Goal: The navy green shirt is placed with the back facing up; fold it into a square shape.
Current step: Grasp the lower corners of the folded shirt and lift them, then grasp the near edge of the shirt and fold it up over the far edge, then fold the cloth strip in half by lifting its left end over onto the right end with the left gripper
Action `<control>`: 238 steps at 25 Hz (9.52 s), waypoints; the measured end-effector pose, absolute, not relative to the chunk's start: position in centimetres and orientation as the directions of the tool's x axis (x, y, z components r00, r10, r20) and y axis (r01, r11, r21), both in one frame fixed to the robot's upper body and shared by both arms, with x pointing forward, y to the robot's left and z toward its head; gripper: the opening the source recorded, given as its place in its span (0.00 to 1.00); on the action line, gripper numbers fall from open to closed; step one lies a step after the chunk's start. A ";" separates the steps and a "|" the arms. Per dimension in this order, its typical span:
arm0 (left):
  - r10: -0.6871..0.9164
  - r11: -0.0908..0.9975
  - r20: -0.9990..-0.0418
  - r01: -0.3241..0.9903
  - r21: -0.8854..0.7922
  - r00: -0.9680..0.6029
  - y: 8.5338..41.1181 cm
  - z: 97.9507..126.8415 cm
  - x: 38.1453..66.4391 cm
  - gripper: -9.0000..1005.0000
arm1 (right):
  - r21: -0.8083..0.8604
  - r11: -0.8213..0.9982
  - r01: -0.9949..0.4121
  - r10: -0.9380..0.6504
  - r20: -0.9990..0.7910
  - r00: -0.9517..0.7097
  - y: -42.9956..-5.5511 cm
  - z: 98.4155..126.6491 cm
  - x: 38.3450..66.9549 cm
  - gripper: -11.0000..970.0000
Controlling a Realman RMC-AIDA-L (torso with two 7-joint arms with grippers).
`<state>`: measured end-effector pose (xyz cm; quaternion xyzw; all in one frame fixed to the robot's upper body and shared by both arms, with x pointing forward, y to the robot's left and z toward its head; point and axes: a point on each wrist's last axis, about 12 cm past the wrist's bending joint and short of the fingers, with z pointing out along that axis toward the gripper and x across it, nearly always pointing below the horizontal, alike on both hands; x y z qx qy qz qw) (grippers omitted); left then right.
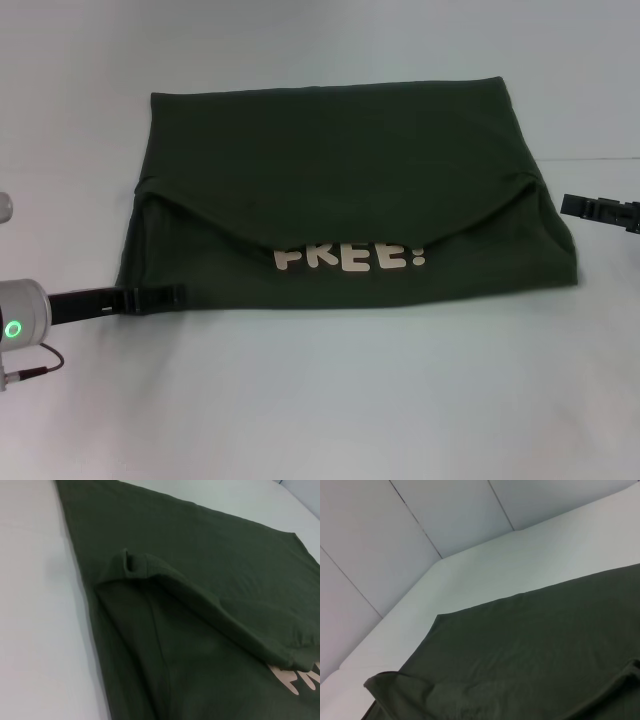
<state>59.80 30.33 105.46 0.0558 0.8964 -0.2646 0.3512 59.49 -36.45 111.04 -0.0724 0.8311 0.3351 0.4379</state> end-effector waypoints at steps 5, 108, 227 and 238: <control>-0.091 0.859 -0.661 0.277 -0.430 -0.745 30.6 105.4 59.8 0.73 | 0.499 0.762 -0.414 0.174 -0.773 -0.610 -36.4 111.0 59.5 0.91; -0.097 0.847 -0.655 0.282 -0.449 -0.750 32.8 106.9 59.3 0.01 | 0.270 0.909 -0.317 -0.119 -0.560 -0.820 -30.9 110.8 64.7 0.90; -0.461 0.791 -0.685 0.087 -0.605 -0.564 29.2 107.2 63.6 0.03 | 0.260 0.950 -0.174 0.111 -0.801 -0.588 -31.3 110.3 66.8 0.07; -0.483 0.817 -0.707 0.024 -0.576 -0.517 30.3 106.8 63.5 0.36 | 0.193 0.969 -0.151 0.073 -0.817 -0.572 -31.9 110.4 67.0 0.37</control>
